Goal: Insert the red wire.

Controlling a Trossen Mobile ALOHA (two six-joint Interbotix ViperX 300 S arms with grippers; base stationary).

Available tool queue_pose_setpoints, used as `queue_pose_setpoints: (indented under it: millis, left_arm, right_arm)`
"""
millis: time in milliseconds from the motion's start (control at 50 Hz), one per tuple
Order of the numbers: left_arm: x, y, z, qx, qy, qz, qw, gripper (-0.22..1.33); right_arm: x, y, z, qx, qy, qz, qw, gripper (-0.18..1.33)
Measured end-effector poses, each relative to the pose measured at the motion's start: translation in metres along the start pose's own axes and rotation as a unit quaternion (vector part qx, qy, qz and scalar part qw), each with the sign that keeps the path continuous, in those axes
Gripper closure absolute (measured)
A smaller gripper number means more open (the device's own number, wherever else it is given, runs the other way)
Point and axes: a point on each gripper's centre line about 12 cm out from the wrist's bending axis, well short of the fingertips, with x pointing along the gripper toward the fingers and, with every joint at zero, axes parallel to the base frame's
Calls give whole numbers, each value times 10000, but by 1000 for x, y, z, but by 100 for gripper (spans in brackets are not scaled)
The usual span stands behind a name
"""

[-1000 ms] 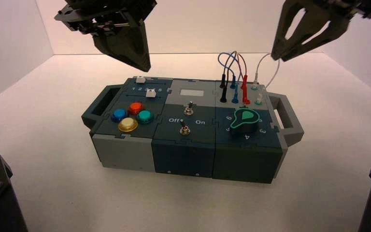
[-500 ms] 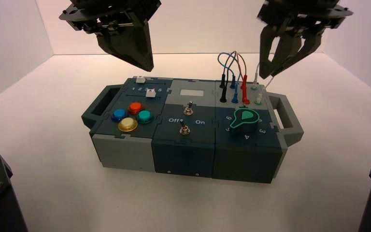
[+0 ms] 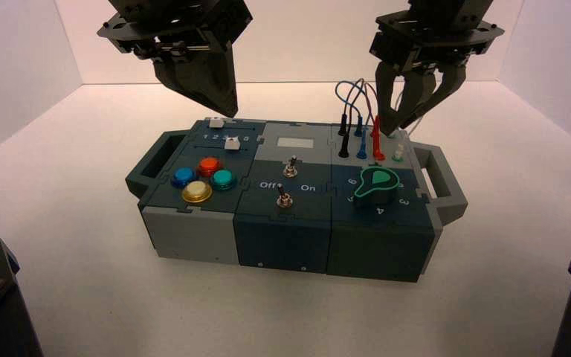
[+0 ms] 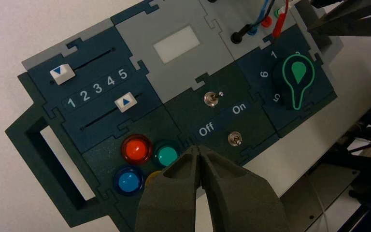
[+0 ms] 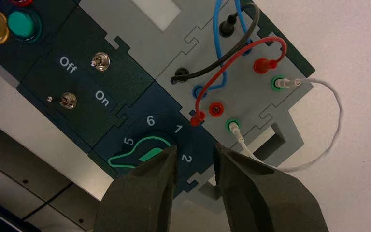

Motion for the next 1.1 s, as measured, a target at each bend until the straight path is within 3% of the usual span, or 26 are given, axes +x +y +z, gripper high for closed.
queue_pose_setpoints:
  millis: [300, 700, 1100]
  left_arm:
    - [0, 0, 0, 14, -8, 3, 10000, 126]
    - [0, 0, -1, 50, 29, 16, 10000, 126]
    - [0, 0, 0, 112, 37, 15, 9999, 126]
  right_arm:
    - [12, 0, 15, -22, 162, -17, 9999, 32]
    - [22, -2, 17, -76, 364, -75, 9993, 32]
    - [32, -4, 29, -109, 495, -117, 9986, 32]
